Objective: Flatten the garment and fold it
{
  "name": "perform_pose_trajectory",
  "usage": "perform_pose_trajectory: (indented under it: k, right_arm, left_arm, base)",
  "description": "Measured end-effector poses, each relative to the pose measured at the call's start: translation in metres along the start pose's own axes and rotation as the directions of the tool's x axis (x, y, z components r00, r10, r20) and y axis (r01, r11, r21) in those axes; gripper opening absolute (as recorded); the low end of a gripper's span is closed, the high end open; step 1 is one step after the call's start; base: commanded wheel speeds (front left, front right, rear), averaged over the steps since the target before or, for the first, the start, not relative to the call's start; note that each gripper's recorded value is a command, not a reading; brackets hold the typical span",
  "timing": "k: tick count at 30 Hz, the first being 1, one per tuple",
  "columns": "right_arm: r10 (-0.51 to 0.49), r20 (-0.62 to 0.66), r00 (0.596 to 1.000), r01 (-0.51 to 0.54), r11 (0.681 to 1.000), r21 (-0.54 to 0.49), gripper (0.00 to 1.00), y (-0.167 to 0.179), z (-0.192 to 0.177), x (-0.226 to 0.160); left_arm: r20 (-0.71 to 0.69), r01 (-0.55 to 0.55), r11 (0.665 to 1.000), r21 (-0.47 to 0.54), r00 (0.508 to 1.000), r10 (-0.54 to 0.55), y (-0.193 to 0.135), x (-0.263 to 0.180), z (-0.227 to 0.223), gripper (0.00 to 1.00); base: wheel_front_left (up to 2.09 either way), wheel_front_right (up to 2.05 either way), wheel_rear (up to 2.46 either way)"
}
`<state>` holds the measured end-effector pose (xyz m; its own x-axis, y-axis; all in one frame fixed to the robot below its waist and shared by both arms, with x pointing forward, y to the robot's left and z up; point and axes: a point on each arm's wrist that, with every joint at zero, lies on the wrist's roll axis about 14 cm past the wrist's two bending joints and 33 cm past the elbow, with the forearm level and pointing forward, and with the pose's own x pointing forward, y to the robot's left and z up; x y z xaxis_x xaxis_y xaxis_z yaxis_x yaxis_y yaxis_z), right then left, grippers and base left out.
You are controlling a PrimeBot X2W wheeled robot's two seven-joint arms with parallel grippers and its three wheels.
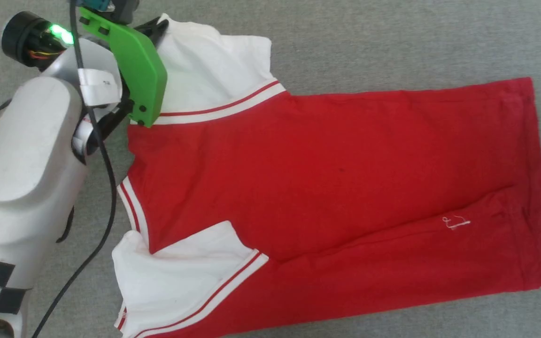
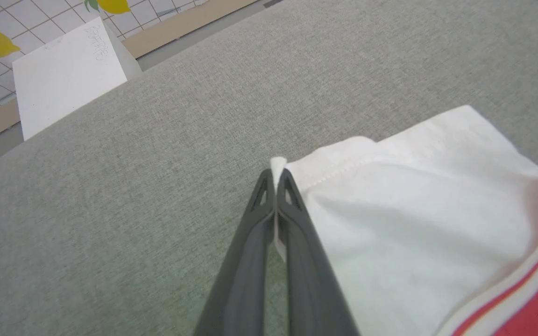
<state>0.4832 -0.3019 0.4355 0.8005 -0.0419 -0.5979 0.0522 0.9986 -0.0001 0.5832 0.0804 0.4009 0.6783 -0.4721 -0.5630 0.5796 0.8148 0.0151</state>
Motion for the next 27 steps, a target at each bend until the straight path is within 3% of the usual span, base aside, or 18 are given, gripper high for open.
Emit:
perform_pose_trajectory:
  k: [10,11,12,14,21,27]
  right_arm:
    - [0.040,-0.139,0.989,-0.038,0.999,0.019,1.00,0.016,-0.039,0.033]
    - [0.044,-0.149,0.988,-0.041,0.999,0.020,0.89,0.017,-0.042,0.035]
    - [0.047,-0.156,0.987,-0.044,0.999,0.022,0.50,0.018,-0.044,0.038]
    - [0.051,-0.162,0.986,-0.048,0.999,0.026,0.00,0.020,-0.044,0.042]
    - [0.057,-0.148,0.987,-0.055,0.998,0.012,0.00,0.023,-0.037,0.041]
    - [0.056,-0.044,0.997,-0.056,0.998,0.005,0.00,0.020,-0.011,0.025]
  left_arm:
    - [-0.020,-0.004,1.000,-0.031,1.000,0.004,0.000,0.003,-0.017,0.00]
    - [-0.018,-0.005,0.999,-0.034,1.000,0.005,0.000,0.003,-0.018,0.00]
    - [-0.017,-0.006,0.999,-0.037,1.000,0.005,0.000,0.003,-0.019,0.00]
    - [-0.019,-0.006,0.999,-0.043,1.000,0.005,0.000,0.003,-0.021,0.00]
    - [0.019,-0.022,0.998,-0.053,1.000,0.023,0.004,-0.003,-0.012,0.00]
    - [0.200,-0.044,0.991,-0.125,0.977,0.069,0.012,-0.028,0.026,0.00]
  base:
    - [0.00,0.00,0.00]
    - [0.00,0.00,0.00]
    - [0.00,0.00,0.00]
    - [0.00,0.00,0.00]
    - [0.00,0.00,0.00]
    - [0.00,0.00,0.00]
